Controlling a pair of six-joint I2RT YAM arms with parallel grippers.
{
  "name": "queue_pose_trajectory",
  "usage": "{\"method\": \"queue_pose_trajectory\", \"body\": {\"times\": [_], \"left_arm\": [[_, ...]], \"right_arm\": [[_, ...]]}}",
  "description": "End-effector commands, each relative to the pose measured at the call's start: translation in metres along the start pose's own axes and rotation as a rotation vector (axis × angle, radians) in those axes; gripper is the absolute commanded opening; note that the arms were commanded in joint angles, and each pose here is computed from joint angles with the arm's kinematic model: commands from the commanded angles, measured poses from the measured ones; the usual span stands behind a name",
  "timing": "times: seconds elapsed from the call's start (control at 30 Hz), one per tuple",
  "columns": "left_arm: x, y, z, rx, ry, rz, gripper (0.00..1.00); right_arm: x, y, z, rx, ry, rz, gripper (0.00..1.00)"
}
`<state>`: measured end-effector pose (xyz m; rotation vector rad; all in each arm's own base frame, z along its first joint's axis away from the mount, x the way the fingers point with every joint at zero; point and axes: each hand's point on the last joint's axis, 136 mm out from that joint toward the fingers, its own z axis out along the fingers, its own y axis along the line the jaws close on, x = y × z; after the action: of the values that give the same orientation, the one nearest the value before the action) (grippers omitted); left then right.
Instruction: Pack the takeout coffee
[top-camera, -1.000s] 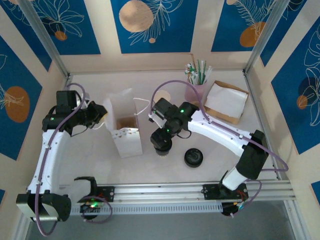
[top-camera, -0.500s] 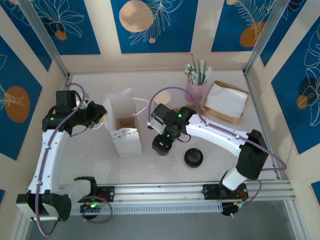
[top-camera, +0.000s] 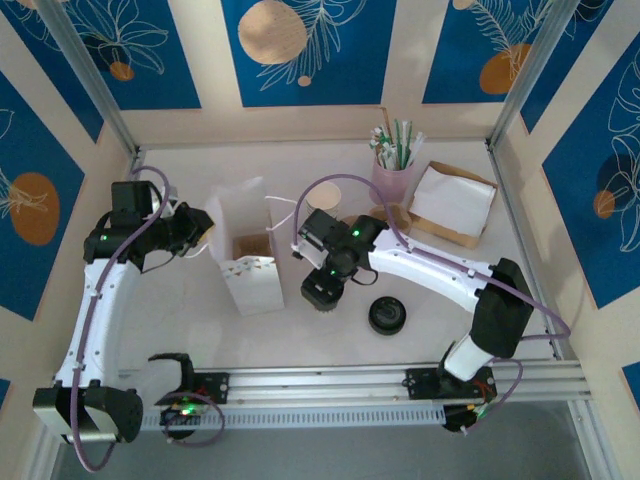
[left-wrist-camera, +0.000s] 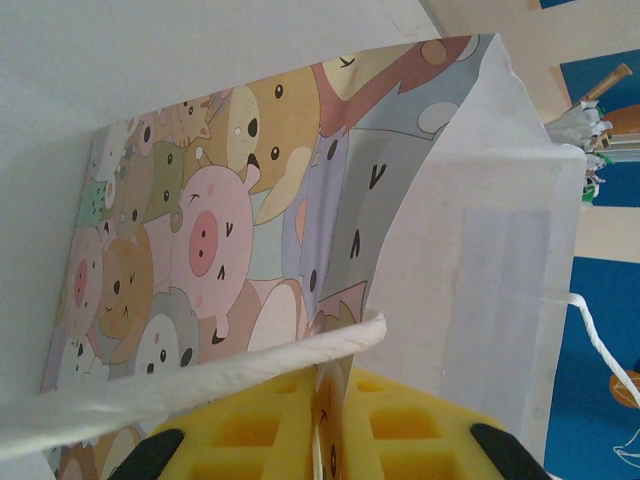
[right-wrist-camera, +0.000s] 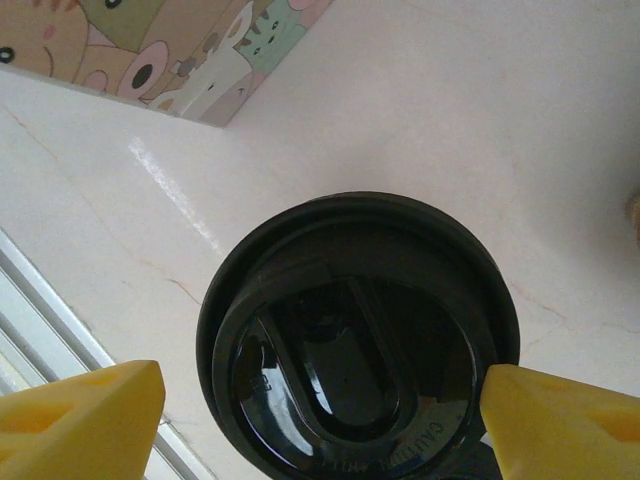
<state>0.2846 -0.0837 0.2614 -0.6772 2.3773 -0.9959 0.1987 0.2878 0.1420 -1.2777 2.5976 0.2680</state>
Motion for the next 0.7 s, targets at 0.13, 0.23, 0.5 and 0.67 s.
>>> {"method": "queue_pose_trajectory", "body": {"times": [0.13, 0.23, 0.5, 0.67], "left_arm": [[-0.003, -0.001, -0.003, 0.013, -0.010, 0.013, 0.12], [-0.004, -0.002, -0.003, 0.015, -0.011, 0.012, 0.12], [-0.004, -0.001, -0.003, 0.013, -0.013, 0.014, 0.12], [-0.004, -0.001, -0.004, 0.013, -0.016, 0.014, 0.12]], "right_arm": [[0.006, -0.001, 0.006, 0.026, 0.047, 0.015, 0.88], [0.003, 0.001, -0.001, 0.032, 0.029, 0.006, 0.89], [-0.009, 0.006, -0.022, 0.036, -0.041, 0.001, 0.89], [-0.004, 0.004, -0.015, 0.039, -0.017, 0.012, 0.92]]}}
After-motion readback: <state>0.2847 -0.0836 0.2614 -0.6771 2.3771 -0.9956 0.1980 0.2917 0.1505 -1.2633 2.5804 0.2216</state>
